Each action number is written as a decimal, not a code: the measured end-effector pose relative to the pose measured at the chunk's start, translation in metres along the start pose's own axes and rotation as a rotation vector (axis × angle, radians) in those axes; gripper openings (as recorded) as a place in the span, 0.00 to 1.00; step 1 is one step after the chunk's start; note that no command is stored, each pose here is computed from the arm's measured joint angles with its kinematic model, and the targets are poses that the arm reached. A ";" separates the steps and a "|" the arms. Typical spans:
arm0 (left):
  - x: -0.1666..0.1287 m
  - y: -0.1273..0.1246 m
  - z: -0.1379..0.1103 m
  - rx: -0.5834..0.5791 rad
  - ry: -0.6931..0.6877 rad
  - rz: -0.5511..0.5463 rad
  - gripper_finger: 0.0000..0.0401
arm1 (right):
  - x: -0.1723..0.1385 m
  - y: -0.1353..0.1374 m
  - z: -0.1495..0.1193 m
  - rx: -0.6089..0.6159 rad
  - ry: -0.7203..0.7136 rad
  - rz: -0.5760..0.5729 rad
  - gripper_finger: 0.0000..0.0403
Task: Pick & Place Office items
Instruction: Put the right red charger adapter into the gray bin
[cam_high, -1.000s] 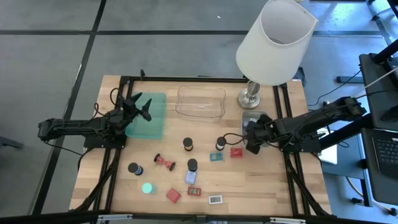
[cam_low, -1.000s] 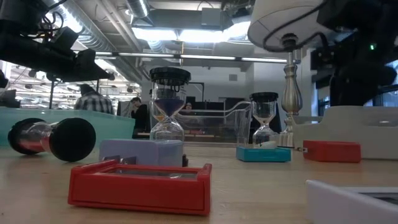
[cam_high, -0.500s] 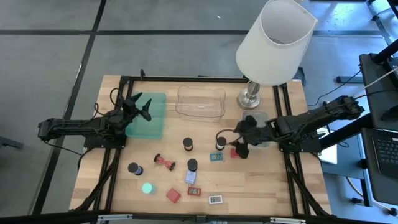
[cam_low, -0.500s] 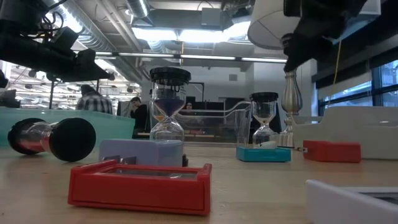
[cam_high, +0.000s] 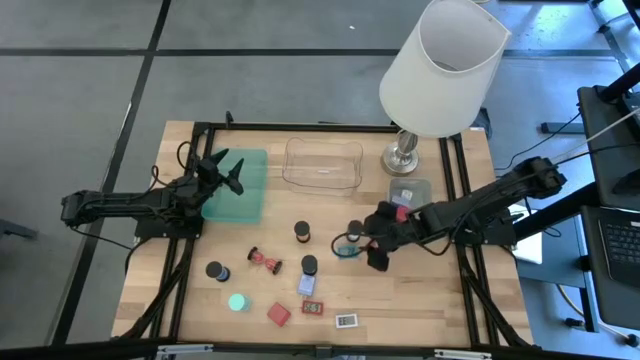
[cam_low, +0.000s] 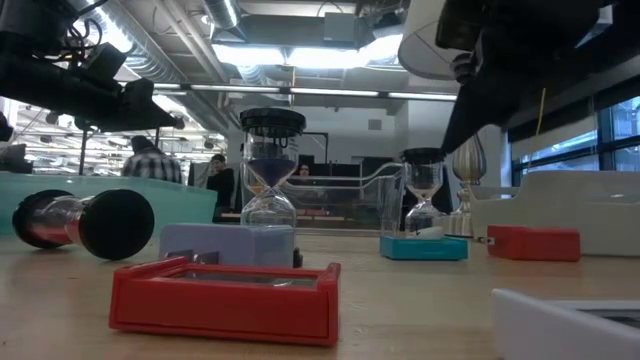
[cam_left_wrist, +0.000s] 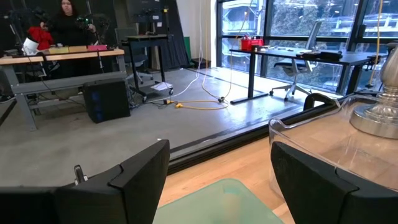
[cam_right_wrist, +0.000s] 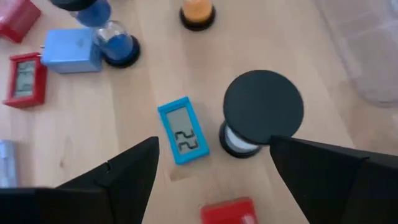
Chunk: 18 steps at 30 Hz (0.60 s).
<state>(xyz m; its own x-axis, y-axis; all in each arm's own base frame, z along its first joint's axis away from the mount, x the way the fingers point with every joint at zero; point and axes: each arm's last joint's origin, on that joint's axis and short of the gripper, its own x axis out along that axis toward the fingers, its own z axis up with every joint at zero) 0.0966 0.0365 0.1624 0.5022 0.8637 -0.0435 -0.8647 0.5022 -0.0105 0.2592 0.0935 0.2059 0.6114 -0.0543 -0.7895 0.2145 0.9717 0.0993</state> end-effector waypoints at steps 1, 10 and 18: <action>0.000 0.000 0.000 0.000 0.000 0.000 0.69 | 0.001 0.001 0.000 -0.002 0.001 0.002 0.77; 0.000 0.000 0.000 0.000 0.000 0.000 0.69 | 0.001 0.006 -0.008 -0.120 0.029 -0.014 0.77; 0.000 0.000 0.000 -0.001 0.000 0.000 0.69 | 0.001 0.004 -0.011 -0.129 0.052 -0.050 0.77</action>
<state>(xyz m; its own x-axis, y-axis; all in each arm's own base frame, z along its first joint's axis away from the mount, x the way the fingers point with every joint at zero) 0.0966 0.0365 0.1625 0.5021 0.8637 -0.0431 -0.8647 0.5022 -0.0110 0.2520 0.0997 0.1991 0.5614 -0.0948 -0.8221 0.1425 0.9897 -0.0168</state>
